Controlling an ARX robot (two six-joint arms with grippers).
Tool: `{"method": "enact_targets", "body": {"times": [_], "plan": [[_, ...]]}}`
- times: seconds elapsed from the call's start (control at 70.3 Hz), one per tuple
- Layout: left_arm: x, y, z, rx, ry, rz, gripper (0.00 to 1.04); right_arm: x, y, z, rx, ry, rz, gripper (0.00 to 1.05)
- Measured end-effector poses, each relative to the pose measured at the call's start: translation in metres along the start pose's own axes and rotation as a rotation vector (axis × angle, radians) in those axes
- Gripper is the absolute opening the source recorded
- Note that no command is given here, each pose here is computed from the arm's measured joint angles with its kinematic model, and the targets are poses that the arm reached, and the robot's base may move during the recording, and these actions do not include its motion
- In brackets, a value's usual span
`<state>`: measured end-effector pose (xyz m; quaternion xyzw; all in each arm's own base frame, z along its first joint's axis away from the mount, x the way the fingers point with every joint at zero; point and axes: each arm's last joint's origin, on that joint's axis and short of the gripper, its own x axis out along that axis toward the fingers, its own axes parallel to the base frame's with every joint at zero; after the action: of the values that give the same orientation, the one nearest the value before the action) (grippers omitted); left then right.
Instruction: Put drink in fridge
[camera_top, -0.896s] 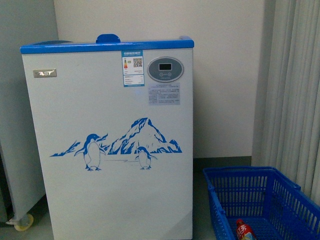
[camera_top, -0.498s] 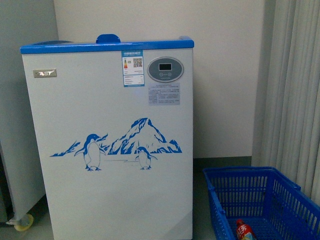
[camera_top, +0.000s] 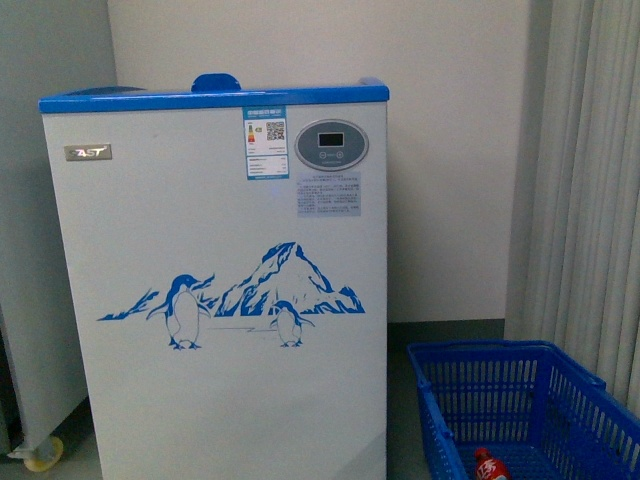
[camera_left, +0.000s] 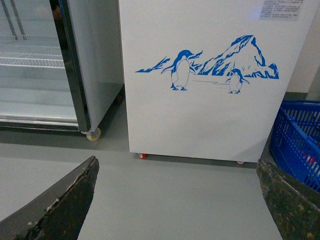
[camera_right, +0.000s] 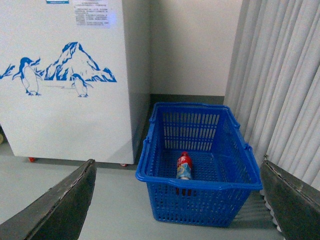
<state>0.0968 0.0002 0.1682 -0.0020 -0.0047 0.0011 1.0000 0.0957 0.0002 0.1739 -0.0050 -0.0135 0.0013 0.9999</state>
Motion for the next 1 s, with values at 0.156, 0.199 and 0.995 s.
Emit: {"method": "enact_targets", "body": {"times": [0.156,0.199,0.995], "plan": [[0.0,0.0,0.0,0.0,0.0,0.0,0.97,0.0,0.0,0.0,0.0,0.0,0.0,0.98],[0.0,0.0,0.0,0.0,0.0,0.0,0.97,0.0,0.0,0.0,0.0,0.0,0.0,0.98],[0.0,0.0,0.0,0.0,0.0,0.0,0.97,0.0,0.0,0.0,0.0,0.0,0.0,0.98]]}}
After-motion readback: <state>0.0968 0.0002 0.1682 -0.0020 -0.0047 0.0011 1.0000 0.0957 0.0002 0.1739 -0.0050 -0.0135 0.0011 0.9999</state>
